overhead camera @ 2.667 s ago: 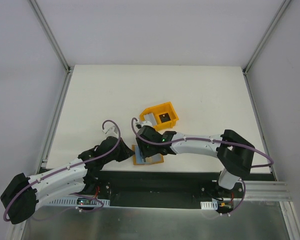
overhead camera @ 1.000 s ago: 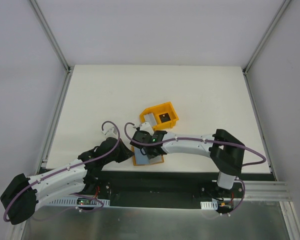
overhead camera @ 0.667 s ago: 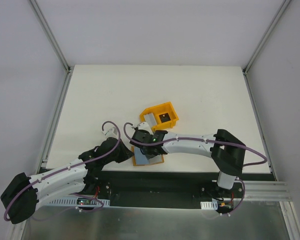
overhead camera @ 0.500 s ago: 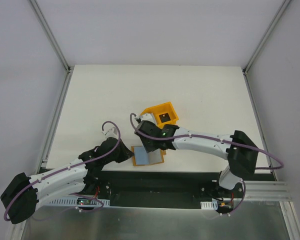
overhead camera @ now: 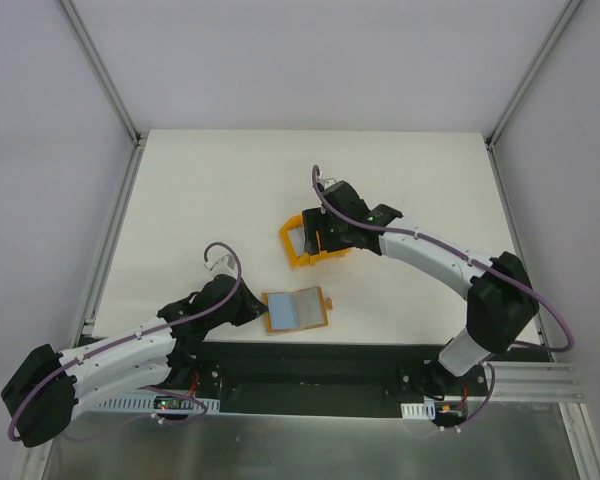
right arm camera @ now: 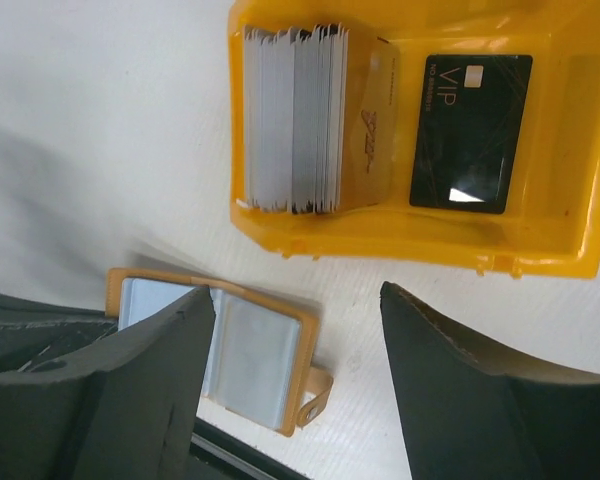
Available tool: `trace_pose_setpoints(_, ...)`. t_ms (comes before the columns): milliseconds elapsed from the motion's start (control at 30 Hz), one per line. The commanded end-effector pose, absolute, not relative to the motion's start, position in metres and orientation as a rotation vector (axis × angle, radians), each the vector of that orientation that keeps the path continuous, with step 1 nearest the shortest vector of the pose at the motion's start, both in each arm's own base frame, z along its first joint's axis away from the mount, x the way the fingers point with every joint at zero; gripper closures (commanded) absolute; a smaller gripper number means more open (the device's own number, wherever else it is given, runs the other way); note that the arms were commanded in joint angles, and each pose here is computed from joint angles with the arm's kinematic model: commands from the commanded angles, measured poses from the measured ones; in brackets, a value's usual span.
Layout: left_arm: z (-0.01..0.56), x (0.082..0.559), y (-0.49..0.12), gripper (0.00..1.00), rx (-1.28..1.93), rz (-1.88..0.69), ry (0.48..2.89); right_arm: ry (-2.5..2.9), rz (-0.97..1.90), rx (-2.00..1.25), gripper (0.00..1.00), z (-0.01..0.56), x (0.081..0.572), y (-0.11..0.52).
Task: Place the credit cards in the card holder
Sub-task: Pick up the credit card from the storage box.
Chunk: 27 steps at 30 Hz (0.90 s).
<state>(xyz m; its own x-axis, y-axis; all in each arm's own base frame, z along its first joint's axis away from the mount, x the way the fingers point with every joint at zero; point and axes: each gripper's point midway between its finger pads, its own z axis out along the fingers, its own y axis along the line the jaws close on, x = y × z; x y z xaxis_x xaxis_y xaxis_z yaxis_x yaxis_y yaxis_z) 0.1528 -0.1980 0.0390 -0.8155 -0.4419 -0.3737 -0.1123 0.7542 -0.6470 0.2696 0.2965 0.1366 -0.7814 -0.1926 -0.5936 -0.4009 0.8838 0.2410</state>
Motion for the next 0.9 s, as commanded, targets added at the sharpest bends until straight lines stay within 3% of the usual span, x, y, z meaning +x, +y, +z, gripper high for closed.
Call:
trace_pose_setpoints(0, 0.038, 0.156, -0.197, 1.0, -0.413, -0.827, 2.423, 2.466, 0.6, -0.474, 0.3, 0.14, 0.292, 0.314)
trace_pose_setpoints(433, 0.039, 0.159, -0.197, 1.0, -0.41, -0.808, 2.424, 2.561, 0.576, -0.522, 0.27, 0.106, 0.339, 0.324)
trace_pose_setpoints(867, 0.042, 0.162, -0.2, 1.0, -0.404, -0.809, 2.423, 2.655, 0.677, -0.558, 0.24, 0.07, 0.335, 0.337)
